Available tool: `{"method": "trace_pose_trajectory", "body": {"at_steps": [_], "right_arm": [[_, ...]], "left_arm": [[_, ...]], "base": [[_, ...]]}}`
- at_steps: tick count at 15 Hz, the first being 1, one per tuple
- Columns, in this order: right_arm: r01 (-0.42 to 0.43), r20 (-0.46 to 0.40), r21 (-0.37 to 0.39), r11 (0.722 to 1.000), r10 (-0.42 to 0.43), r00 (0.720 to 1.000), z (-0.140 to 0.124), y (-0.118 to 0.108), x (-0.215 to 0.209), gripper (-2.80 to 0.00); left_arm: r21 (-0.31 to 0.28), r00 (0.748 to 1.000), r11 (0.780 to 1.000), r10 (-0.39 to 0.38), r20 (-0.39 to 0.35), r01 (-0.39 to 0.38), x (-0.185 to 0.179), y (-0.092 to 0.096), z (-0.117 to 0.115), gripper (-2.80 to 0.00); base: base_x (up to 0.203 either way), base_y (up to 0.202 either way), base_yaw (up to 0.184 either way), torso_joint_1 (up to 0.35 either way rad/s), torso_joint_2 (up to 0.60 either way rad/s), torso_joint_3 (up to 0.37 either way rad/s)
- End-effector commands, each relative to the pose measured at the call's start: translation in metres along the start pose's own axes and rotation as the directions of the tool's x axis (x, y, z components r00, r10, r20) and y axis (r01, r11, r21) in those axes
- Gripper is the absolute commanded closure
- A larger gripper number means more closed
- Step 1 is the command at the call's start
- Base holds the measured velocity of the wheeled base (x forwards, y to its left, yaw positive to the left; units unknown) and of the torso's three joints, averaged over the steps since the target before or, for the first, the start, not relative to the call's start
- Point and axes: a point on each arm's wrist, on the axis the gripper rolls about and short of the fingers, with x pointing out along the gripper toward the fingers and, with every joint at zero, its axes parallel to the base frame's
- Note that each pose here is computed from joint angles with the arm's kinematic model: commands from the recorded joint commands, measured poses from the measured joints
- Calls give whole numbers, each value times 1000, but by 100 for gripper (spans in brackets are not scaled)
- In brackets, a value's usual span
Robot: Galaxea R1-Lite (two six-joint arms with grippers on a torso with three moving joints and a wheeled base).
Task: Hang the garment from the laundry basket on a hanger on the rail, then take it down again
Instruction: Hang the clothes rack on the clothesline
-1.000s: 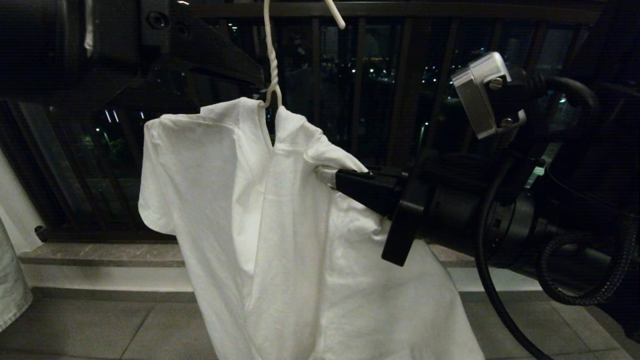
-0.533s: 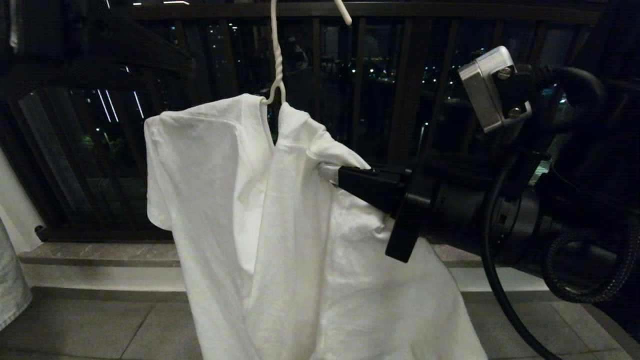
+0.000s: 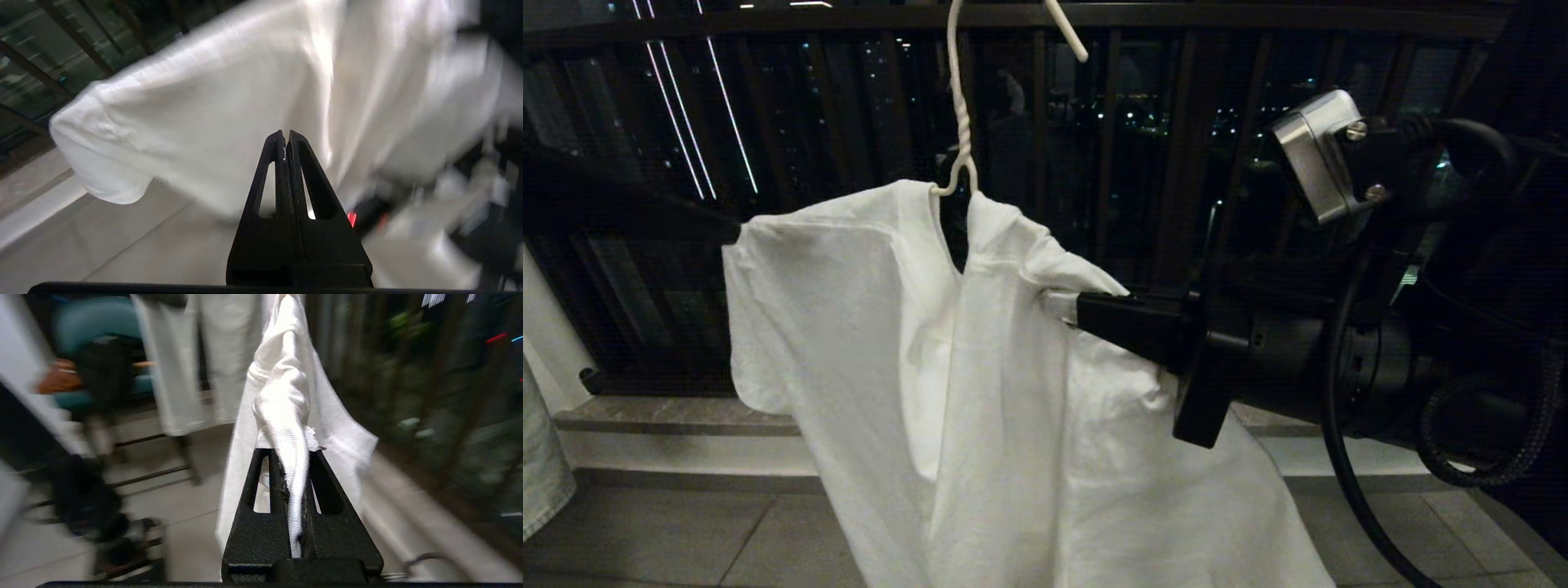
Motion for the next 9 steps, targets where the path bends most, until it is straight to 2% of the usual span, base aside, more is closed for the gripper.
{"method": "trace_pose_trajectory", "body": {"at_steps": [1, 5, 7, 9], "right_arm": [[-62, -5, 41, 997, 62, 998, 6, -10, -9, 0], [-162, -45, 98, 982, 167, 985, 9, -23, -25, 0], [-189, -58, 107, 976, 195, 979, 7, -27, -26, 0], [-208, -68, 113, 972, 216, 974, 5, -31, -29, 0]], "left_arm": [[56, 999, 998, -19, -41, 21, -9, -1, -8, 0], [101, 996, 992, -68, -58, 74, -3, -1, -8, 0], [123, 996, 990, -57, -75, 66, 5, 4, -7, 0], [156, 993, 983, -87, -79, 98, 9, 7, -7, 0]], "base": [[0, 0, 0, 0, 0, 0], [0, 0, 0, 0, 0, 0], [0, 0, 0, 0, 0, 0], [0, 0, 0, 0, 0, 0]]}}
